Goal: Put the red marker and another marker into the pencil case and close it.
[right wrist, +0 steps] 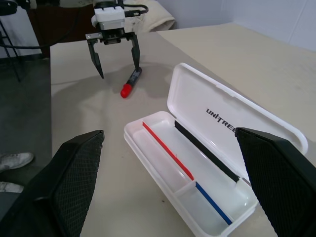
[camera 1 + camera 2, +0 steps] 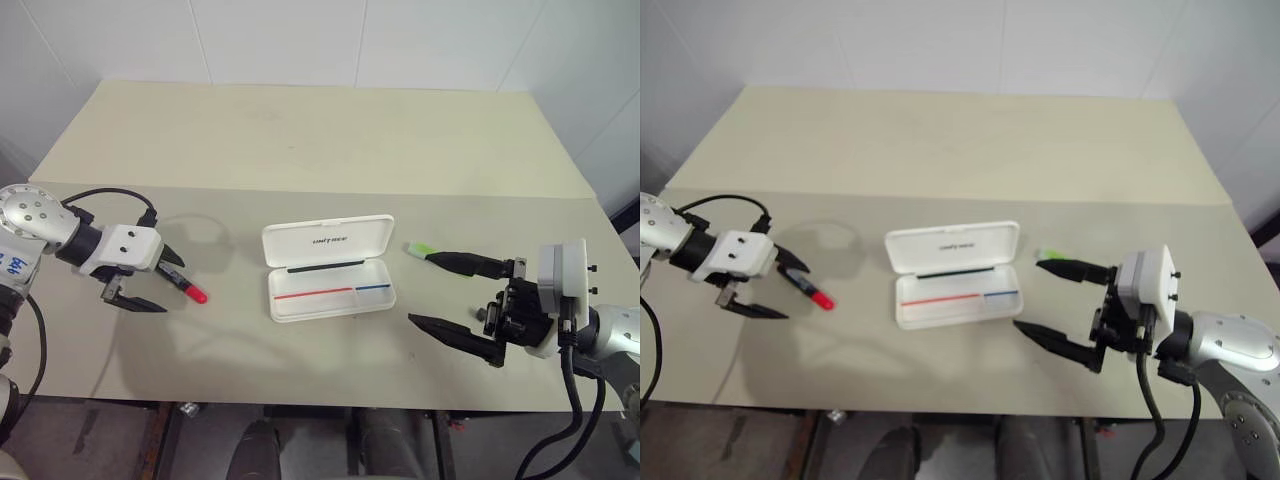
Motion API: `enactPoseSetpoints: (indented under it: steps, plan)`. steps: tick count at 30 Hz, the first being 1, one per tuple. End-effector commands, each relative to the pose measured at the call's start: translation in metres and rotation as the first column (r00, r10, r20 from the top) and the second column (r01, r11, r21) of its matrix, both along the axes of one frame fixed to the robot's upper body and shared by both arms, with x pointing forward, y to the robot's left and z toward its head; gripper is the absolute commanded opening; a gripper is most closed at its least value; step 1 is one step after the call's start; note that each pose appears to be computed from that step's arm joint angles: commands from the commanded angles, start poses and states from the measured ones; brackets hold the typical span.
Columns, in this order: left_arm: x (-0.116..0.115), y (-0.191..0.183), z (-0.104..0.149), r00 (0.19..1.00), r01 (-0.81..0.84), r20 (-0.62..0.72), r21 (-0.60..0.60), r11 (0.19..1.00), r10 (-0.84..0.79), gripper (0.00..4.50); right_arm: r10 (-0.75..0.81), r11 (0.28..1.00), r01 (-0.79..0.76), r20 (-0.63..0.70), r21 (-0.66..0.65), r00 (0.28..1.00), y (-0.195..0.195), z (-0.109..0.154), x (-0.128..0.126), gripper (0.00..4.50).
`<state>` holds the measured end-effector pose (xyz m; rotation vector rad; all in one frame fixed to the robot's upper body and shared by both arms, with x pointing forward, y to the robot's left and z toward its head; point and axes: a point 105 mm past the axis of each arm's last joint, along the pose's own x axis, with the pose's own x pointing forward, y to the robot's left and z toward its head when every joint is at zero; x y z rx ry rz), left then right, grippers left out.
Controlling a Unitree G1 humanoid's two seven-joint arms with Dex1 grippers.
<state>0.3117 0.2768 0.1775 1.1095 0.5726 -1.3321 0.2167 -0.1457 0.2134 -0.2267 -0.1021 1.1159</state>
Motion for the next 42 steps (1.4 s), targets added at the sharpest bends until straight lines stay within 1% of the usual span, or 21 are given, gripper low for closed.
enactPoseSetpoints:
  steps: [1,3,9,15,18,24,27,28,29,34,39,42]
  plan:
    - [-0.007,0.008,-0.003,0.995,0.045,-0.088,0.064,0.997,-0.039,4.48,-0.019,1.000,0.020,0.032,-0.008,0.999,-0.001,0.003,0.001,4.50]
    - [-0.003,0.009,-0.007,0.995,0.043,-0.092,0.075,0.996,-0.036,4.48,-0.027,1.000,0.027,0.034,-0.010,0.999,-0.002,0.002,0.002,4.50]
    - [0.008,0.000,-0.012,0.995,0.079,-0.065,0.053,0.996,-0.075,4.48,-0.036,0.999,0.037,0.037,-0.016,0.999,-0.003,0.002,0.003,4.50]
    - [0.013,-0.007,-0.024,0.991,0.106,-0.084,0.060,0.993,-0.101,4.48,-0.054,0.998,0.055,0.036,-0.021,0.998,-0.007,0.002,0.003,4.50]
    - [0.014,-0.011,-0.030,0.988,0.117,-0.110,0.056,0.992,-0.110,3.86,-0.067,0.997,0.069,0.041,-0.029,0.997,-0.009,0.003,0.004,4.50]
    - [0.016,-0.013,-0.030,0.987,0.110,-0.121,0.045,0.993,-0.103,1.95,-0.081,0.996,0.083,0.050,-0.034,0.995,-0.011,0.004,0.005,4.50]
    - [0.017,-0.014,-0.030,0.988,0.105,-0.120,0.039,0.994,-0.100,0.92,-0.084,0.996,0.085,0.052,-0.034,0.995,-0.012,0.004,0.005,4.50]
    - [0.018,-0.015,-0.027,0.989,0.099,-0.109,0.026,0.995,-0.096,0.70,-0.085,0.996,0.087,0.052,-0.035,0.995,-0.012,0.004,0.005,4.50]
    - [0.020,-0.016,-0.026,0.990,0.096,-0.102,0.017,0.995,-0.093,0.67,-0.087,0.995,0.089,0.053,-0.036,0.995,-0.013,0.004,0.006,4.50]
    - [0.033,-0.033,0.005,0.996,0.081,0.038,-0.138,0.987,-0.076,0.67,-0.103,0.993,0.106,0.056,-0.048,0.993,-0.023,0.004,0.006,4.50]
    - [0.046,-0.044,0.052,0.977,0.065,0.212,-0.261,0.963,-0.009,0.67,-0.105,0.992,0.108,0.058,-0.057,0.993,-0.026,0.004,0.007,4.50]
    - [0.051,-0.051,0.073,0.966,0.044,0.256,-0.320,0.946,0.041,0.67,-0.108,0.992,0.112,0.061,-0.064,0.992,-0.028,0.004,0.010,4.50]
